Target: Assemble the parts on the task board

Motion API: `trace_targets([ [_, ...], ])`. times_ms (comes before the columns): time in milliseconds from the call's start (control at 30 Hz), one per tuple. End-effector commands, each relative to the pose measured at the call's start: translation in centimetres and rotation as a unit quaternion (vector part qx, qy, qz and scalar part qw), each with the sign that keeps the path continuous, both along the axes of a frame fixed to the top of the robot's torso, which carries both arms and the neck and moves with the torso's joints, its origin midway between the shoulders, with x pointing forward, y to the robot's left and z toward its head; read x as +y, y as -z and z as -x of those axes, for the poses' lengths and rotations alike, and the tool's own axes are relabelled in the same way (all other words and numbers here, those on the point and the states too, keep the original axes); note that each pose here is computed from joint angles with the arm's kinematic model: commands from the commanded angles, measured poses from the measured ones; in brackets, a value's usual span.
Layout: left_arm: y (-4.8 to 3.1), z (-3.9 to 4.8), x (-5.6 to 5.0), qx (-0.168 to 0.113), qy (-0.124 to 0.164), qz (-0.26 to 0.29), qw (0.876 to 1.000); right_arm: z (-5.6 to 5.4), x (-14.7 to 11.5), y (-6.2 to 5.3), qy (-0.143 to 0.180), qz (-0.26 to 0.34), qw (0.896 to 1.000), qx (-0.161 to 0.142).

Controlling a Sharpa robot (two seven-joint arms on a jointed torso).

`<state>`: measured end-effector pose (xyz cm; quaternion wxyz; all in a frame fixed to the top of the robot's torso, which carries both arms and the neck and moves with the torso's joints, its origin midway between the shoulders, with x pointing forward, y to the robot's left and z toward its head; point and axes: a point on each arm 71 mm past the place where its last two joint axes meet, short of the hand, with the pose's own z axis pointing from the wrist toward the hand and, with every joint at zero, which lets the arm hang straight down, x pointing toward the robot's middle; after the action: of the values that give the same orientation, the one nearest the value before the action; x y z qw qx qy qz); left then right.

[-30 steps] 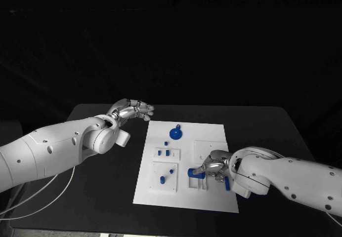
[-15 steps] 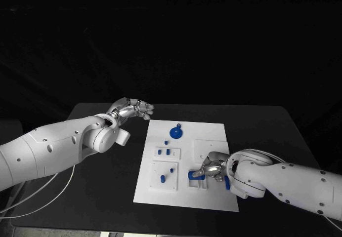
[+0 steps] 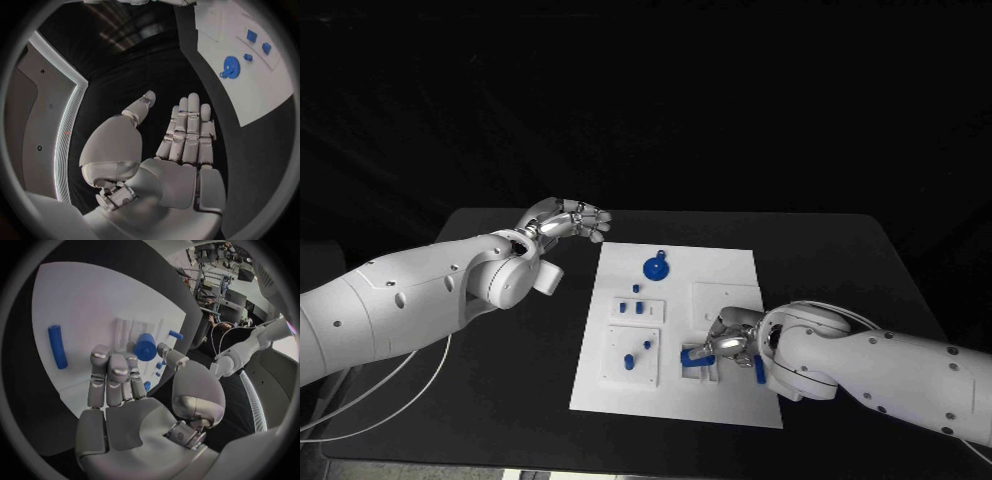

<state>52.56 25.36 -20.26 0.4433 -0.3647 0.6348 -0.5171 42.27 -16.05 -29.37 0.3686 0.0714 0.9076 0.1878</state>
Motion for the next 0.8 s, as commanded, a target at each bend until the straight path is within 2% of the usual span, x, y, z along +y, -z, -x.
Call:
trace_targets([
  [33,-0.14,0.04,-0.19,-0.004,0.008,0.007,1.0,0.56,0.03,0.51,-0.021,0.014,0.999,0.02],
  [800,-0.14,0.04,-0.12,-0.003,0.009,0.007,1.0,0.94,-0.16,0.49,-0.026,0.012,0.999,0.024],
])
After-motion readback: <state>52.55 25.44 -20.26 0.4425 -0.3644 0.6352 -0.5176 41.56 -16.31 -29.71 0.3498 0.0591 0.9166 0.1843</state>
